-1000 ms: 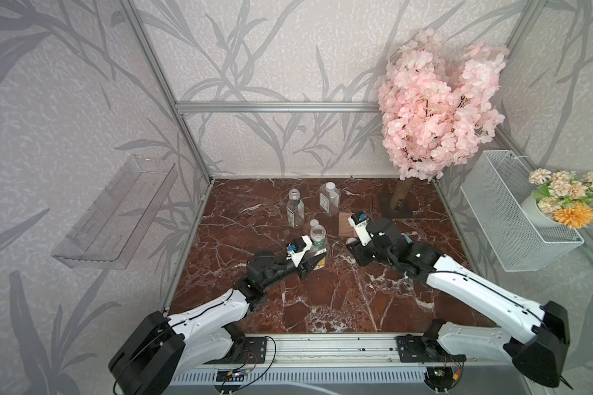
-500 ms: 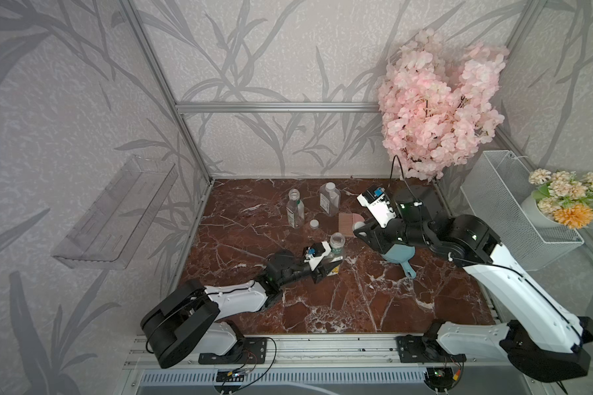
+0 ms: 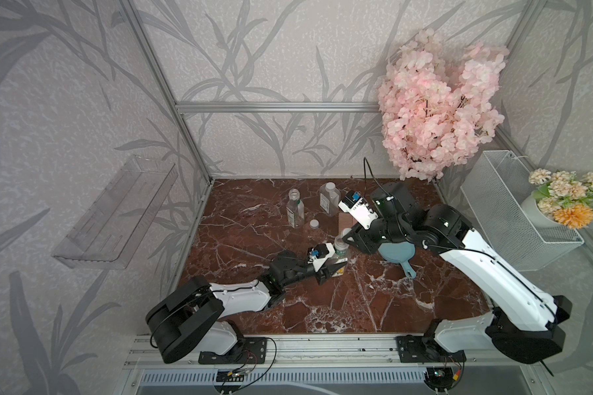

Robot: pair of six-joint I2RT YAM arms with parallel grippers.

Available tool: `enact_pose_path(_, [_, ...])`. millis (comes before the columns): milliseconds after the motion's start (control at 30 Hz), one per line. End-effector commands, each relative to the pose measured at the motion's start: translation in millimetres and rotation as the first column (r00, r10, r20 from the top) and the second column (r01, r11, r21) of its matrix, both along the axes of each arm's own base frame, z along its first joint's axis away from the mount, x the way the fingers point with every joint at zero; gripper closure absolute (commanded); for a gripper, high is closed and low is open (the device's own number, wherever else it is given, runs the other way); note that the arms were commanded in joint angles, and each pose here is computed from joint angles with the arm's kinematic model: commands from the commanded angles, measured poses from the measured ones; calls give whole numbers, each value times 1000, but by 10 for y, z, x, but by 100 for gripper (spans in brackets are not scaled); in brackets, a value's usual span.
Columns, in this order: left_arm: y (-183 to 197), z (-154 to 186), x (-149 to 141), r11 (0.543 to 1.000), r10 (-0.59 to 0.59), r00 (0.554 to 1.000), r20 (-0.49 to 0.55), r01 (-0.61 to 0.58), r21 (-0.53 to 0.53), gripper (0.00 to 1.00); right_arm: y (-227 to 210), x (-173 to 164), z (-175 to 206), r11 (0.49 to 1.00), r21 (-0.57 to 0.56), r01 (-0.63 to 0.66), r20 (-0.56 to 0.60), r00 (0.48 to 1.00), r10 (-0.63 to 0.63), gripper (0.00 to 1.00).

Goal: Screw on the bottle caps
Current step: Screw the bottle cap onto the plastic bottle.

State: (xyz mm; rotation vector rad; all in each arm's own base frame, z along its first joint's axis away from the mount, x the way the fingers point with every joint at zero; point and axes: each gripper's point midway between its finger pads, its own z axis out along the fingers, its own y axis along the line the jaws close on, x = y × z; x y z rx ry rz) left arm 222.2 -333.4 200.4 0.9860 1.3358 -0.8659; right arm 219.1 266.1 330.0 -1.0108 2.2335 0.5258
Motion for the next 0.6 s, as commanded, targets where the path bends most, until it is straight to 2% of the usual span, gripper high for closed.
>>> enact_pose_path(0, [-69,185,-14,999,-21,999,34,23,-44,80,42,-43,97,999,15,-34,14,999,34,69])
enact_pose_path(400, [-89,195,-24,999,-25,999,37,27,-39,80,141,-131,42,996,16,-84,-10,996,84,68])
enact_pose_path(567, [-92,195,-32,999,-28,999,41,29,-33,80,148,-136,-15,995,-18,-96,-13,995,95,68])
